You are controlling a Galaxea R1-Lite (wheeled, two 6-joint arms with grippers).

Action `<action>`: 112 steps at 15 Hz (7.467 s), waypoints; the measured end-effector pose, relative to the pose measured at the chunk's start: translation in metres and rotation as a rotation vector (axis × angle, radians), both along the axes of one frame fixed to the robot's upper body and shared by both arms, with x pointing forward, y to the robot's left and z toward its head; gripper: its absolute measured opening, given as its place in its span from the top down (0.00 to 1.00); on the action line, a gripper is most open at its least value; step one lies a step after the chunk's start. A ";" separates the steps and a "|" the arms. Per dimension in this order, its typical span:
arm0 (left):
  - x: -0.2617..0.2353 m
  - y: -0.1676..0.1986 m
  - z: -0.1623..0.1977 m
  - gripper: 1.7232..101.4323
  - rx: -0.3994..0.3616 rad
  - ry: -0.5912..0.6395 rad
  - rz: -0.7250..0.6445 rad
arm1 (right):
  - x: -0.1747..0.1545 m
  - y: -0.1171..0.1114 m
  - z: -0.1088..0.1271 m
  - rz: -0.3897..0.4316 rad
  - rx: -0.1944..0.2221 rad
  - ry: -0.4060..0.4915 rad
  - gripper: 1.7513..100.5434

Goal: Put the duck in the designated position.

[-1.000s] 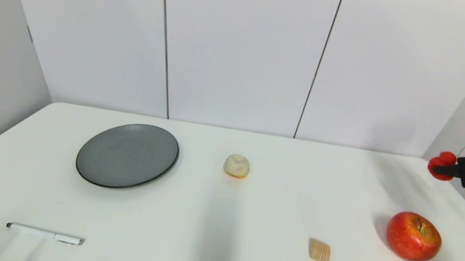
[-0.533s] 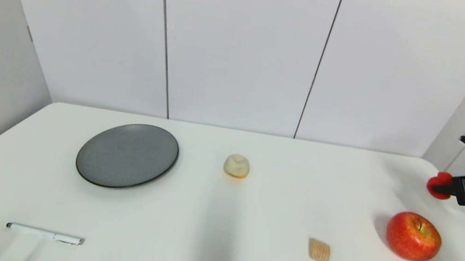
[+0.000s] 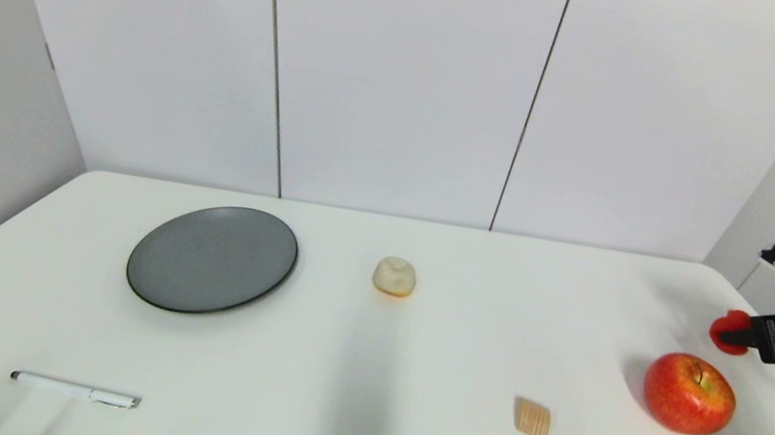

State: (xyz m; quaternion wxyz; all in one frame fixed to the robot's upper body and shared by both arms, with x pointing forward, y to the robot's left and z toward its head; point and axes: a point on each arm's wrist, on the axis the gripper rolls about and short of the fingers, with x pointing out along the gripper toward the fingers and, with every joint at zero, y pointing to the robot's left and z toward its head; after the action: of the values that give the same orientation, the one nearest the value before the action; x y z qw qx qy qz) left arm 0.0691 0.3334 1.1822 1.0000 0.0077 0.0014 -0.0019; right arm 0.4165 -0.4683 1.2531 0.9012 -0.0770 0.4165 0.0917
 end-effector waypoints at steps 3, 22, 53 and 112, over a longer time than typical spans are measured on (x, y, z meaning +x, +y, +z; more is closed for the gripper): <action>0.000 0.000 0.000 0.04 0.000 0.000 0.000 | -0.003 0.002 -0.006 0.012 0.004 0.023 0.83; 0.000 0.000 0.000 0.04 0.000 0.000 0.000 | 0.006 -0.001 -0.027 0.094 0.059 0.007 0.27; 0.000 0.000 0.000 0.04 0.000 0.000 0.000 | -0.125 0.099 0.243 0.427 0.163 -0.811 0.04; 0.000 0.000 0.000 0.04 0.000 0.000 0.000 | -0.347 0.132 -0.070 -0.152 0.104 -0.871 0.04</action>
State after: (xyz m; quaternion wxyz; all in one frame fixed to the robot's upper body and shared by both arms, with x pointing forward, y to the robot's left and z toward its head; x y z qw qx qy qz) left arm 0.0691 0.3334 1.1822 1.0000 0.0077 0.0014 -0.0019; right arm 0.0690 -0.3364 1.1829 0.9995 -0.0324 -0.0026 0.0051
